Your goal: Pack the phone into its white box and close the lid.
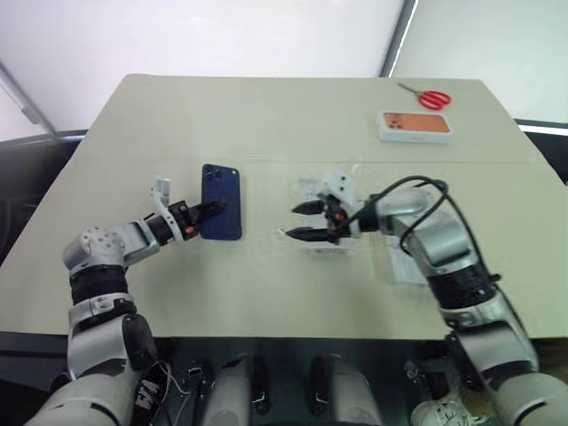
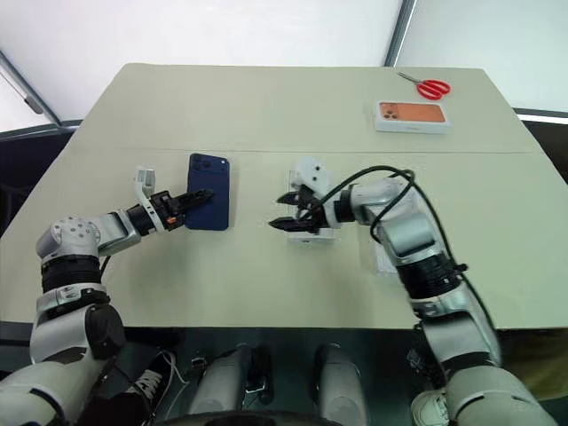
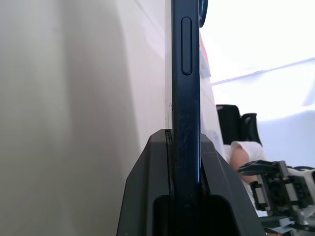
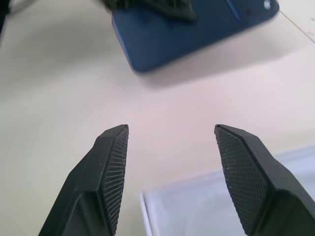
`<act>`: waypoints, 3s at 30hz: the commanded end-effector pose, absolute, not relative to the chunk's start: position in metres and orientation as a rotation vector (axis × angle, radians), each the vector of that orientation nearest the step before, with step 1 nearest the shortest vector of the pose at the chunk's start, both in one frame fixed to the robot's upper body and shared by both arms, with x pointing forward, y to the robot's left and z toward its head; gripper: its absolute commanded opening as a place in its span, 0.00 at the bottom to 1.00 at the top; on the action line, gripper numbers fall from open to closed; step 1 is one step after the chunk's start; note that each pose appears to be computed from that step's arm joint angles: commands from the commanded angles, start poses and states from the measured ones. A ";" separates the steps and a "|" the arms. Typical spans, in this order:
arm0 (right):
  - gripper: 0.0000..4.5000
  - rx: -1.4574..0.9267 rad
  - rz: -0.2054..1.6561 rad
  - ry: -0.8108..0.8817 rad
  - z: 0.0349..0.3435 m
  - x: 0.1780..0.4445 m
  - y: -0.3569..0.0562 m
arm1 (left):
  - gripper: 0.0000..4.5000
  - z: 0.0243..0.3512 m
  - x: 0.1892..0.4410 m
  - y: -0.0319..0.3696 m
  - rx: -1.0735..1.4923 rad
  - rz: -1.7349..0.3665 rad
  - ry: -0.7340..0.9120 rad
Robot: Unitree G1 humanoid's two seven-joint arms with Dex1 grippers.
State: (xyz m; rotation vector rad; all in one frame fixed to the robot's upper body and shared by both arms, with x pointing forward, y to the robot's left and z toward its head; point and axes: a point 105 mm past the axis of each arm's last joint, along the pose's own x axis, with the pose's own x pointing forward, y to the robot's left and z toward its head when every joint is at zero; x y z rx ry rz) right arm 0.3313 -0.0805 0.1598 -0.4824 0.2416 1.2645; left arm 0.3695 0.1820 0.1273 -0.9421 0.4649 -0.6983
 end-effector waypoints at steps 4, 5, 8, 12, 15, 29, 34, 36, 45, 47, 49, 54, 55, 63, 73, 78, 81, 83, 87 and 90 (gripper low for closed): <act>0.64 -0.668 1.316 0.278 0.146 0.319 -0.106 | 0.00 0.144 0.362 0.176 -1.022 -0.743 0.395; 0.64 -0.699 1.317 0.292 0.140 0.319 -0.109 | 0.00 0.144 0.362 0.174 -1.024 -0.744 0.398; 0.64 -0.750 1.266 0.309 0.129 0.329 -0.115 | 0.00 0.144 0.362 0.169 -1.024 -0.747 0.409; 0.64 -0.751 1.239 0.314 0.126 0.336 -0.118 | 0.00 0.143 0.360 0.167 -1.021 -0.748 0.421; 0.64 -0.767 1.236 0.337 0.120 0.337 -0.121 | 0.00 0.142 0.360 0.168 -1.017 -0.740 0.425; 0.23 -0.762 1.244 0.347 0.112 0.337 -0.115 | 0.00 0.135 0.356 0.163 -1.009 -0.742 0.451; 0.23 -0.749 1.254 0.346 0.110 0.335 -0.110 | 0.00 0.138 0.357 0.163 -1.016 -0.744 0.445; 0.23 -0.736 1.264 0.338 0.110 0.333 -0.104 | 0.00 0.145 0.359 0.163 -1.018 -0.752 0.421; 0.23 -0.665 1.376 0.321 0.104 0.304 -0.060 | 0.00 0.197 0.371 0.162 -0.959 -0.800 0.300; 0.23 -0.670 1.386 0.312 0.104 0.301 -0.054 | 0.00 0.203 0.371 0.155 -0.943 -0.819 0.295; 0.23 -0.649 1.371 0.303 0.105 0.303 -0.048 | 0.00 0.206 0.370 0.145 -0.949 -0.845 0.297; 0.56 -0.628 1.327 0.287 0.112 0.311 -0.046 | 0.00 0.189 0.364 0.133 -0.933 -0.842 0.353; 0.67 -0.630 1.337 0.280 0.115 0.310 -0.046 | 0.00 0.185 0.363 0.130 -0.931 -0.846 0.365; 0.77 -0.577 1.286 0.258 0.154 0.312 -0.081 | 0.00 0.177 0.357 0.120 -0.913 -0.868 0.367; 0.77 -0.588 0.990 0.329 0.152 0.347 -0.160 | 0.00 0.141 0.354 0.084 -0.953 -0.894 0.511; 0.77 -0.588 0.992 0.311 0.151 0.348 -0.154 | 0.00 0.134 0.355 0.072 -0.951 -0.900 0.556; 0.77 -0.583 0.983 0.320 0.145 0.349 -0.154 | 0.00 0.124 0.357 0.069 -0.934 -0.876 0.583; 0.78 -0.599 0.968 0.334 0.140 0.351 -0.156 | 0.23 0.121 0.354 0.065 -0.938 -0.890 0.604; 0.78 -0.585 0.977 0.327 0.139 0.351 -0.152 | 0.64 0.121 0.352 0.060 -0.925 -0.910 0.616; 0.78 -0.588 0.974 0.329 0.138 0.351 -0.152 | 0.96 0.124 0.350 0.059 -0.896 -0.924 0.613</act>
